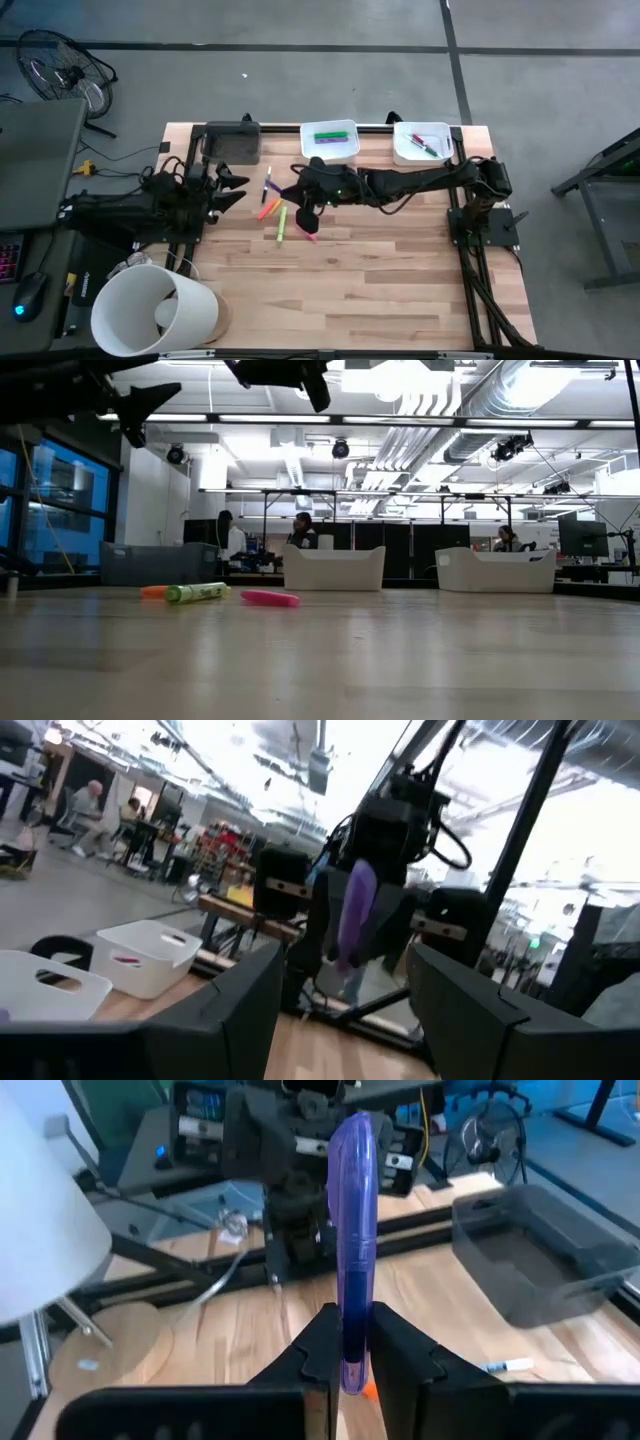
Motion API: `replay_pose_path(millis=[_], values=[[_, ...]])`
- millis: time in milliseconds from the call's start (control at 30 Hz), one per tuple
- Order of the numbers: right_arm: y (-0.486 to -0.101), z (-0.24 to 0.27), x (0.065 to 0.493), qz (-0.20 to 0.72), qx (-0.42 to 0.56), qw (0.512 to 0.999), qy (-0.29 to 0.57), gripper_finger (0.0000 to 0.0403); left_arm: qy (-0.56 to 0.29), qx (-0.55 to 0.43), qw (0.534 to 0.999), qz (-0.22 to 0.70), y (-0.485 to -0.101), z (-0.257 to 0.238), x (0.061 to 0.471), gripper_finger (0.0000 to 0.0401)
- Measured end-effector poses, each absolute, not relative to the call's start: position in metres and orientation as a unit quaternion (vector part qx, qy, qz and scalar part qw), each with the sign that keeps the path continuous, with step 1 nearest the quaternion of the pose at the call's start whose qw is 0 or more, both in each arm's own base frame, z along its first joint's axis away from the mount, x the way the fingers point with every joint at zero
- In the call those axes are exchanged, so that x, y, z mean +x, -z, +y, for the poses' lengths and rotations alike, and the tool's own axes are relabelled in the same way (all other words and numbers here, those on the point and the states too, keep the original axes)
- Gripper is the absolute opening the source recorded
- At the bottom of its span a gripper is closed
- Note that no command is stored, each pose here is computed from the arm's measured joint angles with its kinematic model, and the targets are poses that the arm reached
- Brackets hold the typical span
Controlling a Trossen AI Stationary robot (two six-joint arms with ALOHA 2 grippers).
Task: Pick & Place Markers
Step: Put the violet pen into the black bin
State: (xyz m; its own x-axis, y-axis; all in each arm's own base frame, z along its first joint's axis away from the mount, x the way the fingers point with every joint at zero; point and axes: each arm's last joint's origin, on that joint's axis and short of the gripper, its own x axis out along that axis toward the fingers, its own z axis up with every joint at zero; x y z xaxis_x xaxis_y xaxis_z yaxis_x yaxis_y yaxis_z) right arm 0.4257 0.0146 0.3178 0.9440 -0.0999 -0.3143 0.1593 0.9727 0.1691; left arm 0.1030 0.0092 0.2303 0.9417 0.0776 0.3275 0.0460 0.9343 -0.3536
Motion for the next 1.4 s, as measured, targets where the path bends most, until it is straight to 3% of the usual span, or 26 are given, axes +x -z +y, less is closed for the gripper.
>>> replay_pose_path(millis=[567,1033,1167,1400], values=[[-0.322,0.005,0.427,0.131,0.09,0.985,0.066,0.0045,-0.031,-0.091,0.991,-0.094,-0.283,0.016,0.176,0.0211],[-0.32,0.005,0.427,0.142,0.088,0.984,0.065,0.0047,-0.032,-0.084,0.991,-0.101,-0.294,0.017,0.185,0.0207],[-0.32,0.005,0.427,0.143,0.087,0.984,0.065,0.0048,-0.038,-0.086,0.99,-0.101,-0.294,0.017,0.185,0.0176],[-0.32,0.004,0.427,0.145,0.076,0.984,0.064,0.0038,-0.037,-0.089,0.99,-0.102,-0.294,0.017,0.185,0.0086]])
